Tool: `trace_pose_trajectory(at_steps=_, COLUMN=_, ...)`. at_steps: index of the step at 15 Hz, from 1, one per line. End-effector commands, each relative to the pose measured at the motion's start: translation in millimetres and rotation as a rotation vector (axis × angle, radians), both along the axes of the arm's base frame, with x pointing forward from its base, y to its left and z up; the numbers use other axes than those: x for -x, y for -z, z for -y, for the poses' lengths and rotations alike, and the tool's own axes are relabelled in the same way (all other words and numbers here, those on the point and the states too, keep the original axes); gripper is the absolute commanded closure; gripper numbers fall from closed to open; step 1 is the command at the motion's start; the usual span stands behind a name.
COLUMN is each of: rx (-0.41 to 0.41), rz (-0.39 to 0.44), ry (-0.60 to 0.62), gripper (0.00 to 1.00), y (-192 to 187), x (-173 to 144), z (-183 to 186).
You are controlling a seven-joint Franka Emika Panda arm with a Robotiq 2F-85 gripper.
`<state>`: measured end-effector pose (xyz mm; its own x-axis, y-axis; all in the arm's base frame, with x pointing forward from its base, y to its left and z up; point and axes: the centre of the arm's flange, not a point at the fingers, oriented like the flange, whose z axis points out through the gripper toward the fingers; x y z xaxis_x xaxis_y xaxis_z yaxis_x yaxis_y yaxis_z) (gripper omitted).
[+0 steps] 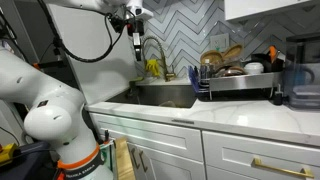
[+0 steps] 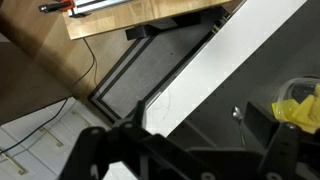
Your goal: Remove the bowl from the dish rack, then put the blue lid on the bowl
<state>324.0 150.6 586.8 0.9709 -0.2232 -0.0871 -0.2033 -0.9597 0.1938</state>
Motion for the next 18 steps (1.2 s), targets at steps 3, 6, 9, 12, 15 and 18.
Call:
trace_pose_trajectory(at_steps=3, rx=0.0, rz=0.0, ry=0.0, gripper=0.0, y=0, x=0, z=0)
trace_pose_trajectory(at_steps=6, rx=0.0, rz=0.0, ry=0.0, gripper=0.0, y=0, x=0, z=0)
trace_pose_trajectory(at_steps=9, rx=0.08, rz=0.148, ry=0.055, gripper=0.0, y=-9, x=-36, z=23)
trace_pose_trajectory(at_steps=12, rx=0.142, rz=0.352, ry=0.036, gripper=0.0, y=-31, x=-87, z=48)
trace_pose_trajectory(at_steps=15, rx=0.154, rz=0.558, ry=0.098, gripper=0.0, y=-34, x=-137, z=67)
trace_pose_trajectory(at_steps=18, rx=0.108, rz=0.589, ry=0.1, gripper=0.0, y=-34, x=-136, z=72)
